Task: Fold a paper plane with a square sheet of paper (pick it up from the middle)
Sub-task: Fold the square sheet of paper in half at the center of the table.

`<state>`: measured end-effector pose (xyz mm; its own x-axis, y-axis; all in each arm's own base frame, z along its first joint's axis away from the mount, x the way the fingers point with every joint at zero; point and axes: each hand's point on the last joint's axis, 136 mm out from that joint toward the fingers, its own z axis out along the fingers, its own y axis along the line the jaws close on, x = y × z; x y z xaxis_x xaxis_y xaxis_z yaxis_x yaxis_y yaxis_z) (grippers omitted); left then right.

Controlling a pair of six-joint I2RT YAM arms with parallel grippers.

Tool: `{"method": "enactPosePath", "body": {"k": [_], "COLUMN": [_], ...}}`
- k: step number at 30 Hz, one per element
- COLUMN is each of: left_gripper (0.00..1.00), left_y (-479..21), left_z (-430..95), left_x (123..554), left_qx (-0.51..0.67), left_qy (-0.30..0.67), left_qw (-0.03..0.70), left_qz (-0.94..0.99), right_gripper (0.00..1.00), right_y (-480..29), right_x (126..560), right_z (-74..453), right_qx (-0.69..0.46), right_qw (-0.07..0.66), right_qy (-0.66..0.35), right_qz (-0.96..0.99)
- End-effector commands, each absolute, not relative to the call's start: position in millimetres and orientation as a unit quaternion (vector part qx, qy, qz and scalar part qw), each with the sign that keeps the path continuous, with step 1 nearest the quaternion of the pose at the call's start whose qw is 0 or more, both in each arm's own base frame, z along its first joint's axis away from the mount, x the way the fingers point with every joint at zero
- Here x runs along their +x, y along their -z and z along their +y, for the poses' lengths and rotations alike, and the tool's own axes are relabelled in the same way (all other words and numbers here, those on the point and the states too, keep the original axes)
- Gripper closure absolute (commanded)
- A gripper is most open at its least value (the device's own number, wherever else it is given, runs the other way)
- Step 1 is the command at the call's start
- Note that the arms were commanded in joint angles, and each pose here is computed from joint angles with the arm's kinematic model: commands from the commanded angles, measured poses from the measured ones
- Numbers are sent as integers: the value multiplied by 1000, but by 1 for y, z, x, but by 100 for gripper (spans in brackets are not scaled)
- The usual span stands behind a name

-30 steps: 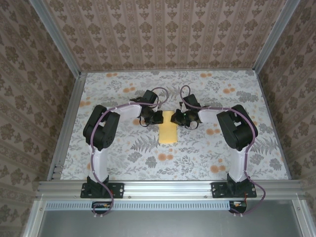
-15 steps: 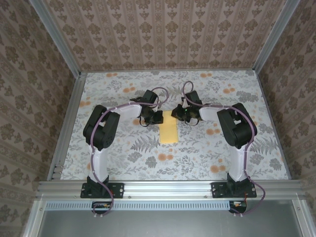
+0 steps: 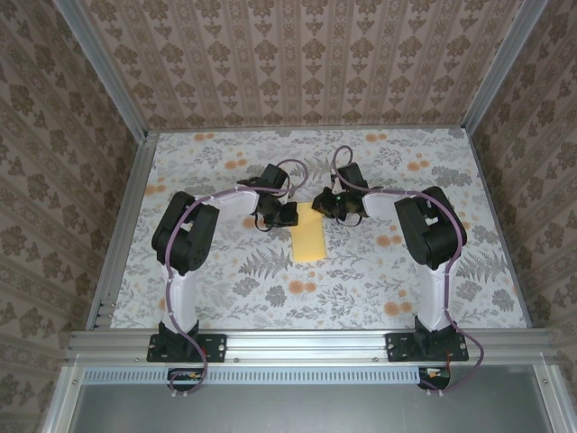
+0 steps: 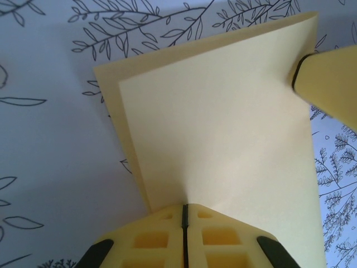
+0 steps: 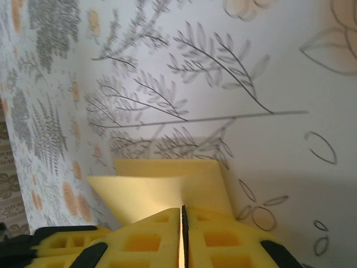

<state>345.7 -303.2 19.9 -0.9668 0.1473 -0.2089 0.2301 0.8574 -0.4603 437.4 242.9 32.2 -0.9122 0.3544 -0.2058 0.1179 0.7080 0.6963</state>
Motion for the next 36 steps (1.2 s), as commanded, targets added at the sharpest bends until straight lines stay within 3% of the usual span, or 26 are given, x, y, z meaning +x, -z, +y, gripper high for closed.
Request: {"method": "enactPosePath", "body": {"k": [1,12,19,25,36], "left_gripper": [92,92,92,92,92], "left_y": [18,16,11,2,-15], "left_z": [-276,-276,-276,-271,-254], "left_x": [332,332,334,333,317], "left_qx": [88,88,85,60,-3], "left_qy": [177,178,180,178,191], "left_qw": [41,42,49,64,92], "left_qz": [979,979,979,980,977], "right_gripper": [89,90,89,85,85], "right_y": [-32,3,-39,-69,-50], "right_x": [447,451,453,413,324], "right_z": [241,226,230,228,265], "right_qx": [134,165,142,121,47], "right_qw": [170,160,188,185,115], "right_qy": [-347,-294,-314,-326,-292], "right_qz": [912,928,920,919,948]}}
